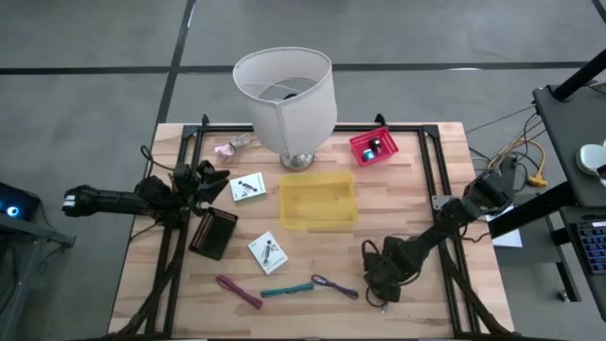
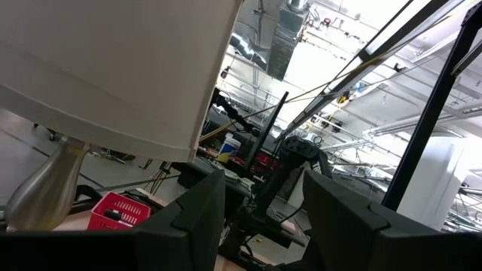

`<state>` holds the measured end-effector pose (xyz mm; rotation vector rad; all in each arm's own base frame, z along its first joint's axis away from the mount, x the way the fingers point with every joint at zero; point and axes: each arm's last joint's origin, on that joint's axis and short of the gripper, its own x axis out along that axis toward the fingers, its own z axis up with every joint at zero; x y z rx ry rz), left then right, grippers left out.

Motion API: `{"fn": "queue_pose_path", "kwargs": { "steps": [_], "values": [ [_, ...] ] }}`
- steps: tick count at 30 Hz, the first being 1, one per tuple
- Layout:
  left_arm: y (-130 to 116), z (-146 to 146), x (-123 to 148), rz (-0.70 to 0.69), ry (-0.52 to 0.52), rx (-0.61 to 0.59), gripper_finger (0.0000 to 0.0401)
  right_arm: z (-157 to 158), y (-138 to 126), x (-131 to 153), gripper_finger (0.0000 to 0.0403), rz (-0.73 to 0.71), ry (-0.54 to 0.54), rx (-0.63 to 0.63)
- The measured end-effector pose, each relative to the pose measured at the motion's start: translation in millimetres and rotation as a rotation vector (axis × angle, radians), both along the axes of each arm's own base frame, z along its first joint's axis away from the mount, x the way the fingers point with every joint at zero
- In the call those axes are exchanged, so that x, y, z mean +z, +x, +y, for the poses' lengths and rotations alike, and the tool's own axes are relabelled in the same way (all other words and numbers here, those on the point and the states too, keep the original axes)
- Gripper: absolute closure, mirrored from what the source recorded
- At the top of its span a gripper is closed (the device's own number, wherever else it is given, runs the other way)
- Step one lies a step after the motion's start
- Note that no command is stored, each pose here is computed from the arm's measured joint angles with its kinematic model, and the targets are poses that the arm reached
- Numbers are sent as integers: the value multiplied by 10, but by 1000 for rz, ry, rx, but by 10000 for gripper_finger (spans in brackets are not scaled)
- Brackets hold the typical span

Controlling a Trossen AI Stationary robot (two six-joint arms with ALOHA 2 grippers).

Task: Pick and place items into bin
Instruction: Put the black USB cable into the yellow bin

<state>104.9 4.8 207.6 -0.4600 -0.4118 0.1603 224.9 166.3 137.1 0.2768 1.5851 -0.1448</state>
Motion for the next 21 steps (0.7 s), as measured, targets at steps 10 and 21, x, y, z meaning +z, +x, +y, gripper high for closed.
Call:
{"fn": "queue_pose_path", "kwargs": {
  "steps": [10,21],
  "values": [
    [1,0,0,0,0,0,237,-47,23,184,379,-125,-5,34],
    [7,0,-4,5,0,1,237,-790,346,883,388,-682,-245,-206]
  ]
}}
